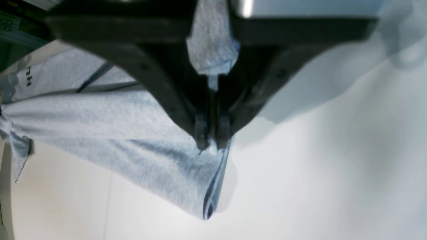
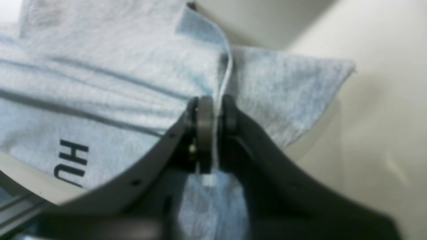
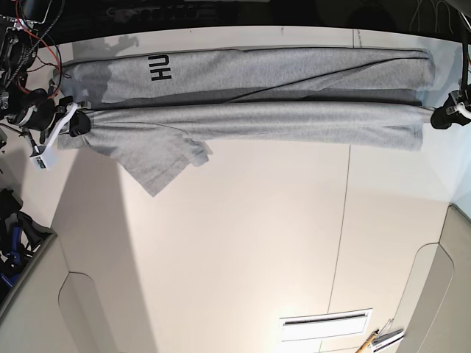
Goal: Fold the T-shirt properly
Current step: 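Fold the grasped side edge over toward the printed side with both grippers, then grasp the collar end with the right gripper and fold it toward the hem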
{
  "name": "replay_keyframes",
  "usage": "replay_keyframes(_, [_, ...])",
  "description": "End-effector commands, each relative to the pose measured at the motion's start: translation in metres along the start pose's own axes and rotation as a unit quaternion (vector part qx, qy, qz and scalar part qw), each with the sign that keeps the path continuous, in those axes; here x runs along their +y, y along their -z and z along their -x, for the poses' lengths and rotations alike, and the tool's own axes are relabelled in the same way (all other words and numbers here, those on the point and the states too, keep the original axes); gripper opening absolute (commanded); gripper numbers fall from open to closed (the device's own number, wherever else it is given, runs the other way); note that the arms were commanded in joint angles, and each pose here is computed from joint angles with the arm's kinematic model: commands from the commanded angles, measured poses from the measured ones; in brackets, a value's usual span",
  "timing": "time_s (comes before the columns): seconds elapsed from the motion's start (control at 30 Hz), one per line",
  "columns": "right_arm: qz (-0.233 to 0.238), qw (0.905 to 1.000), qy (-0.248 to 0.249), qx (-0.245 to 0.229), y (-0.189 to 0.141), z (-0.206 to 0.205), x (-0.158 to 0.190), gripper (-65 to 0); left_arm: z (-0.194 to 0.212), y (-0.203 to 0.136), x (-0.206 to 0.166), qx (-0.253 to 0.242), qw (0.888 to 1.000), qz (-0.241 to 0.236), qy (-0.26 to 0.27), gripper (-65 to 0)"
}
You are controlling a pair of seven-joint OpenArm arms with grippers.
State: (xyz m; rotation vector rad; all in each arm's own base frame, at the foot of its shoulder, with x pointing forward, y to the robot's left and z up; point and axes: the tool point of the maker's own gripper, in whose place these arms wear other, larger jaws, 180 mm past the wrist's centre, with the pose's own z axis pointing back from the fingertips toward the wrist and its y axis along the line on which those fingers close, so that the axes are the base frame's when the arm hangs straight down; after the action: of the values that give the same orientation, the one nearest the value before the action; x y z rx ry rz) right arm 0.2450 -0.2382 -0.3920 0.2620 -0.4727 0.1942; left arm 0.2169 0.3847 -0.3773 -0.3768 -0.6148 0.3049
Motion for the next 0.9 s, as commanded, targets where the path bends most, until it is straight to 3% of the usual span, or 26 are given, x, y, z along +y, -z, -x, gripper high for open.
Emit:
replay_keyframes(0.0, [0.023, 0.9997, -0.008, -0.011, -0.010, -0.010, -0.013, -47.6, -0.021, -0.012, 0.003, -0.022, 1.000, -0.010, 0.017, -57.6])
replay_keyframes(0.03, [0.023, 0.9996, -0.008, -0.013, -0.010, -0.011, -0.013, -42.5, -0.021, -0.012, 0.003, -0.023, 1.000, -0.009, 0.017, -50.9])
replay_keyframes(0.1, [0.021, 0.9996, -0.008, -0.017, -0.011, -0.012, -0.013, -40.1, -0.021, -0.012, 0.003, -0.023, 1.000, -0.009, 0.017, -43.6])
replay_keyframes(0.33, [0.027, 0.9974, -0.035, -0.057, -0.028, -0.044, -0.015, -40.1, -0.032, -0.018, 0.000, -0.036, 0.999, 0.001, 0.019, -43.4])
replay_keyframes(0.5, [0.024, 0.9862, -0.047, -0.157, -0.040, -0.103, -0.009, -40.1, -0.043, -0.024, -0.003, -0.047, 0.998, 0.004, 0.029, -43.3])
replay_keyframes(0.57, [0.023, 0.9787, -0.046, -0.199, -0.041, -0.125, -0.006, -36.0, -0.045, -0.024, -0.005, -0.049, 0.998, 0.005, 0.035, -43.3])
replay_keyframes(0.67, [0.017, 0.9760, -0.040, -0.213, -0.024, -0.139, 0.002, -27.5, -0.051, -0.025, -0.006, -0.065, 0.997, 0.006, 0.036, -43.3])
replay_keyframes(0.77, [-0.026, 0.9781, -0.022, -0.205, 0.010, -0.144, 0.022, -27.0, -0.056, -0.026, -0.007, -0.078, 0.996, 0.008, 0.036, -43.2])
replay_keyframes(0.87, [-0.056, 0.9842, -0.020, -0.167, 0.049, -0.139, 0.041, -27.0, -0.057, -0.026, -0.010, -0.083, 0.996, 0.014, 0.033, -43.2])
